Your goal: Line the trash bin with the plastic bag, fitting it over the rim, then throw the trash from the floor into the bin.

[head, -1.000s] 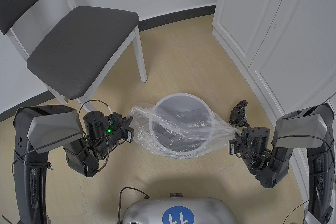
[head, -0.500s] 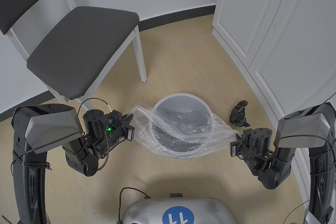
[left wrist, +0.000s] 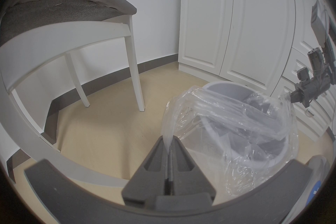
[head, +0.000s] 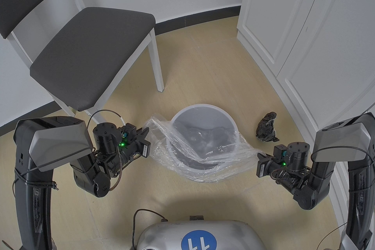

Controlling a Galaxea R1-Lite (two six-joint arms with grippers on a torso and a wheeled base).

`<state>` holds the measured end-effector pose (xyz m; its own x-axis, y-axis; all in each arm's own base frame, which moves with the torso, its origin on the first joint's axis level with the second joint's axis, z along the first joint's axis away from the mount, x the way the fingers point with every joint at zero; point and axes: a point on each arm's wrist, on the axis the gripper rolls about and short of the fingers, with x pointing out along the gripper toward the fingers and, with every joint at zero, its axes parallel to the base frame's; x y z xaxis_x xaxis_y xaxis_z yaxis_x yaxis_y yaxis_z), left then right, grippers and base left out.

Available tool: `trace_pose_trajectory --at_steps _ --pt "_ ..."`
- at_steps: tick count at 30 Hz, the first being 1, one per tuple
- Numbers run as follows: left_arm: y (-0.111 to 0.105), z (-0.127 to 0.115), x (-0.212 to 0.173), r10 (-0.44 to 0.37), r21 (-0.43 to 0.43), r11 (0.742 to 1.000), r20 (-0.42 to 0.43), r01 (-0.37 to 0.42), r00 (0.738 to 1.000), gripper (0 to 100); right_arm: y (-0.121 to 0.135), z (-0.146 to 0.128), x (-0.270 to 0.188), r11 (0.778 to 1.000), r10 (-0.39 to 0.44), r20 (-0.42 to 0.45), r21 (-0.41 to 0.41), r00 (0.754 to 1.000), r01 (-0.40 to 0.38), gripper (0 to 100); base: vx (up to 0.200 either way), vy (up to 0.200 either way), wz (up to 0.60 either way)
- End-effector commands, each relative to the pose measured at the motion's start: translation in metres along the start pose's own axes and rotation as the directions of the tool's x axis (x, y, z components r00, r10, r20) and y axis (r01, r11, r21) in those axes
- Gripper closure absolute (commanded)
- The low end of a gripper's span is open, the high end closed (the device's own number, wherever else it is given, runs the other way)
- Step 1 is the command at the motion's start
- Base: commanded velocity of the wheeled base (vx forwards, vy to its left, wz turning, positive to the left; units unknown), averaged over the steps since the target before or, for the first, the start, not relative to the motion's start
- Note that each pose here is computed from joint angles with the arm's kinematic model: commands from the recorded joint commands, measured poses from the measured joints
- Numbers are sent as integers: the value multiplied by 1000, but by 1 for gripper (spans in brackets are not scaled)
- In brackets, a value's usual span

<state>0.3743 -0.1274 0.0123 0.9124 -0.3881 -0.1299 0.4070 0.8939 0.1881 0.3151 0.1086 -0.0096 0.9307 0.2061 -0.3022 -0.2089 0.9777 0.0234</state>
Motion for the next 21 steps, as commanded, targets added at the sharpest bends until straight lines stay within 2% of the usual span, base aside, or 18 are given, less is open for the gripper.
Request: trace_pose_trajectory --at_steps 1,3,8,10,11,16,21 --pt "0 0 0 0 1 1000 0 0 1000 100 -5 1 -4 1000 11 6 10 1000 -11 100 0 0 0" --pt "0 -1 1 1 0 1000 0 -1 1000 100 -8 0 -3 1000 11 1 13 1000 -11 100 0 0 0" --pt "0 -2 1 2 1 1000 -3 -2 1000 100 -15 -1 -7 993 96 -16 64 995 -94 100 0 0 0" --pt "0 -2 1 2 1 1000 -3 -2 1000 100 -15 0 -6 991 105 -13 81 994 -104 100 0 0 0" --pt "1 -2 1 4 1 1000 -4 -4 1000 100 -15 0 -7 987 114 -15 112 993 -112 100 0 0 0" --pt "1 -2 1 5 1 1000 -4 -5 1000 100 -19 1 -10 978 168 -20 132 986 -164 100 0 0 0" --pt "3 -3 1 8 0 1000 -6 -8 1000 100 -24 1 -11 962 199 -22 198 980 -191 100 0 0 0"
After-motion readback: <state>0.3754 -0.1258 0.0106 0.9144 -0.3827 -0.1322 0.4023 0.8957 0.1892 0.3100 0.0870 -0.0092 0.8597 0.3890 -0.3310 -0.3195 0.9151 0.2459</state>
